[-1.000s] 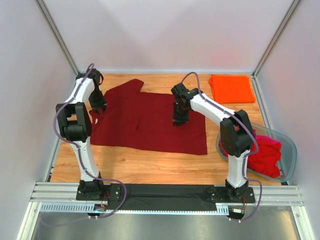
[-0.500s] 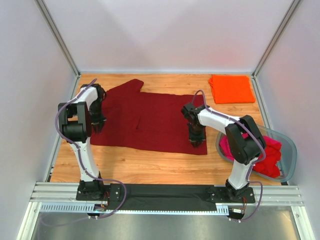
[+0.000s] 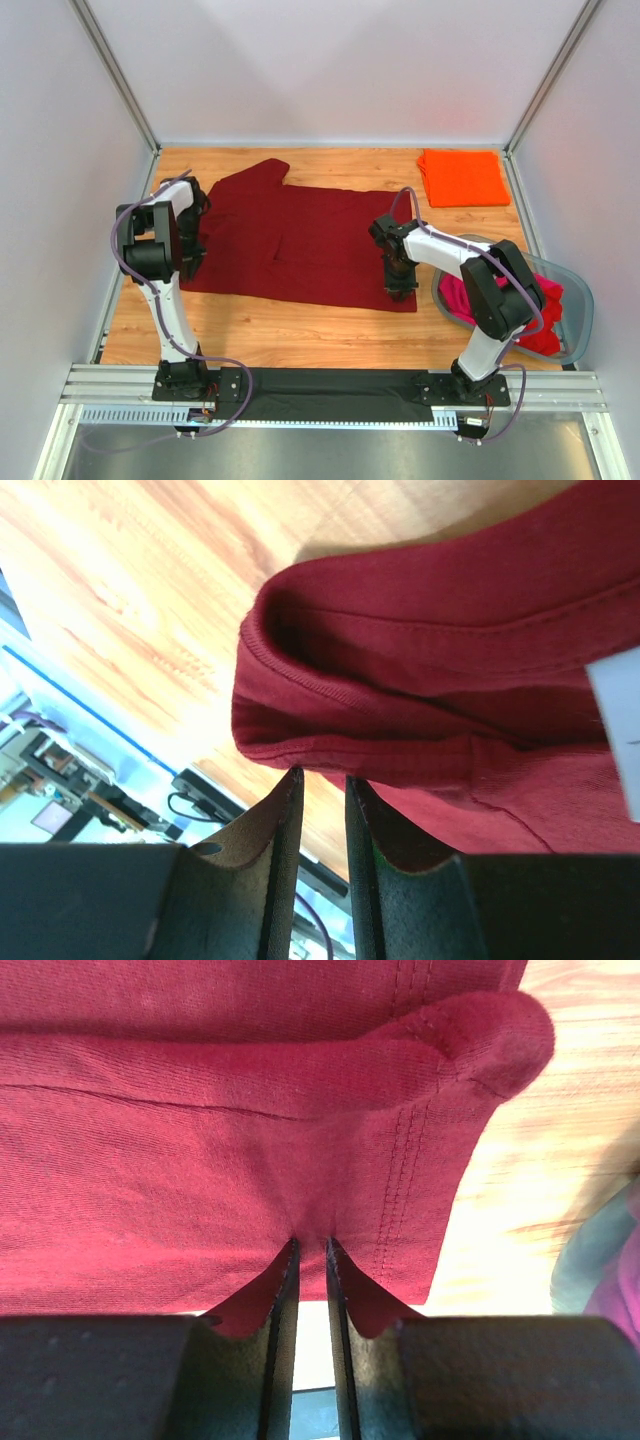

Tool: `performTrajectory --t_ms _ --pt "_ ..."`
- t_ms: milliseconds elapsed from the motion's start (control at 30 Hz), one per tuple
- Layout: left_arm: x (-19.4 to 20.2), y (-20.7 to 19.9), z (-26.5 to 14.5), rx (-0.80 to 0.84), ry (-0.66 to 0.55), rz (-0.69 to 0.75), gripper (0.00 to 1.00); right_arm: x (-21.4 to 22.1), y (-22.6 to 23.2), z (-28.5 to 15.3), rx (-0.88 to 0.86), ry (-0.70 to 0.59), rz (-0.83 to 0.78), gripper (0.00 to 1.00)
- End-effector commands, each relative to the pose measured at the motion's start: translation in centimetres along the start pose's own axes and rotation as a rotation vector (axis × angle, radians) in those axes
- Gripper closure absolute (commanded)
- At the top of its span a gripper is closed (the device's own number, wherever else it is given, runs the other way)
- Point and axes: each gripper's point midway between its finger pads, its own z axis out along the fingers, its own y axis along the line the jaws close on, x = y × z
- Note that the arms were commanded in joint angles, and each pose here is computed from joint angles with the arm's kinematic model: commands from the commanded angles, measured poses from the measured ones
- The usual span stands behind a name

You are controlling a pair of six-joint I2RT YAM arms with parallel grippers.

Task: Fold and stack the t-shirts
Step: Fold the tshirt

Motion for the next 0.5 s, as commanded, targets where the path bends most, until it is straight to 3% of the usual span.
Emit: performTrajectory --t_ms 0,100,167,233,267,300,333,467 --pt "-1.0 1.3 -2.0 0.006 -0.033 -0.050 0.70 -1.5 0.3 -0.7 -0.010 -0.062 0.012 0.80" --pt "-5.0 0.6 -6.4 0.138 -0.200 -0.020 0.69 -2.7 2.1 -3.9 -0.116 -0.087 -0.017 0.76" --pt "-7.4 -1.5 -9.7 0.304 -0.288 0.050 0.61 -4.3 3.8 -6.3 -0.202 -0.132 -0.022 0.71" --pt "-10.4 -3.6 -14.2 0.468 -0.395 0.085 0.41 -5.2 5.3 -8.0 -0.283 -0.160 -0.035 0.64" --pt "-12.5 -4.1 -17.8 0.550 -0.495 0.080 0.41 -6.3 6.2 -9.3 -0.325 -0.186 -0.035 0.62" --pt "-13.4 -5.5 -18.1 0.602 -0.495 0.093 0.42 -6.9 6.6 -9.4 -0.330 -0.191 -0.034 0.59" --pt "-13.6 -6.8 -19.1 0.687 -0.488 0.087 0.41 -7.7 6.8 -9.7 -0.333 -0.209 -0.045 0.49" --pt "-16.7 -11.1 -21.4 0.874 -0.551 0.050 0.35 -13.3 5.5 -10.7 -0.338 -0.279 0.025 0.41"
